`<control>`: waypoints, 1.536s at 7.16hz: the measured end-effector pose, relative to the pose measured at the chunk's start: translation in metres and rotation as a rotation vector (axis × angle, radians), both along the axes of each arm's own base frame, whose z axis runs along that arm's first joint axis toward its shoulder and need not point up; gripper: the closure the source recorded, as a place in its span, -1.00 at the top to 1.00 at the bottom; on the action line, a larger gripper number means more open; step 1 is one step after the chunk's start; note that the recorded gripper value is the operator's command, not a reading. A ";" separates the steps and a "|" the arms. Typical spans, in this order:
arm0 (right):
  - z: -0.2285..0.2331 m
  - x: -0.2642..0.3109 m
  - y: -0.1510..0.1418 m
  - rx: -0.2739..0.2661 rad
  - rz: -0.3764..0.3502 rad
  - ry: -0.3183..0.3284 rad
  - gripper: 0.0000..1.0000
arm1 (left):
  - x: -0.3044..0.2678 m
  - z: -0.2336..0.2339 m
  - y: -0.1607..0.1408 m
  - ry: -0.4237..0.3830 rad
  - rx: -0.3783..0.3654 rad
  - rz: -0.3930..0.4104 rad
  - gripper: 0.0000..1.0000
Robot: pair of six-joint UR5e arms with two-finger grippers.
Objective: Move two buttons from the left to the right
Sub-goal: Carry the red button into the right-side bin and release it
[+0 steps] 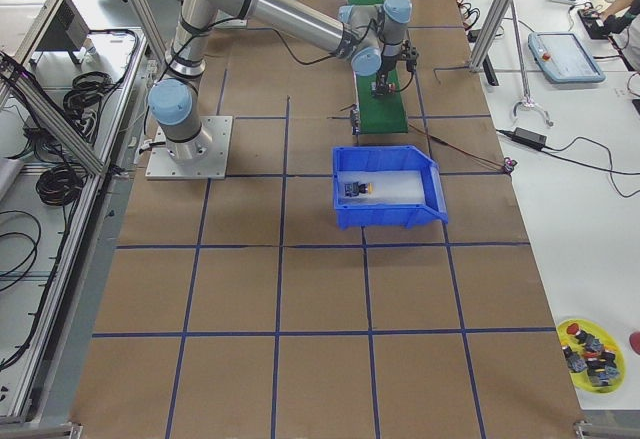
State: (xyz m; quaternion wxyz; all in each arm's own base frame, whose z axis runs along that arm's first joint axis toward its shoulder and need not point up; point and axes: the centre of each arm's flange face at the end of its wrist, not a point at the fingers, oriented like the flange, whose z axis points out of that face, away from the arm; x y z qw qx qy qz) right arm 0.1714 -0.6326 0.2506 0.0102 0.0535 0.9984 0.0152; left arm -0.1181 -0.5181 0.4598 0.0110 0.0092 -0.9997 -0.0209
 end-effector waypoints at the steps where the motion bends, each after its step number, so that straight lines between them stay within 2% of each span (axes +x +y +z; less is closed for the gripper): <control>1: 0.015 -0.006 -0.003 -0.005 0.013 0.003 -0.92 | 0.000 0.000 0.000 0.000 -0.001 0.001 1.00; 3: 0.073 -0.048 -0.011 -0.043 0.010 0.017 -0.92 | 0.000 0.001 0.000 0.000 -0.002 0.001 1.00; 4: 0.109 -0.097 -0.014 -0.076 0.021 0.026 -0.91 | 0.000 0.002 0.000 0.000 -0.003 0.001 1.00; 6: 0.159 -0.233 -0.012 -0.137 0.097 0.062 -0.91 | 0.000 0.002 0.000 0.000 -0.003 0.001 1.00; 8: 0.155 -0.331 -0.001 -0.130 0.161 0.083 -0.91 | -0.001 0.001 0.000 0.000 -0.003 0.001 1.00; 10: 0.102 -0.367 -0.007 -0.093 0.184 0.065 -0.91 | -0.001 0.002 0.000 0.000 -0.003 0.000 1.00; 11: 0.069 -0.372 -0.009 -0.094 0.190 0.067 -0.91 | -0.002 0.002 -0.001 0.000 -0.003 0.000 1.00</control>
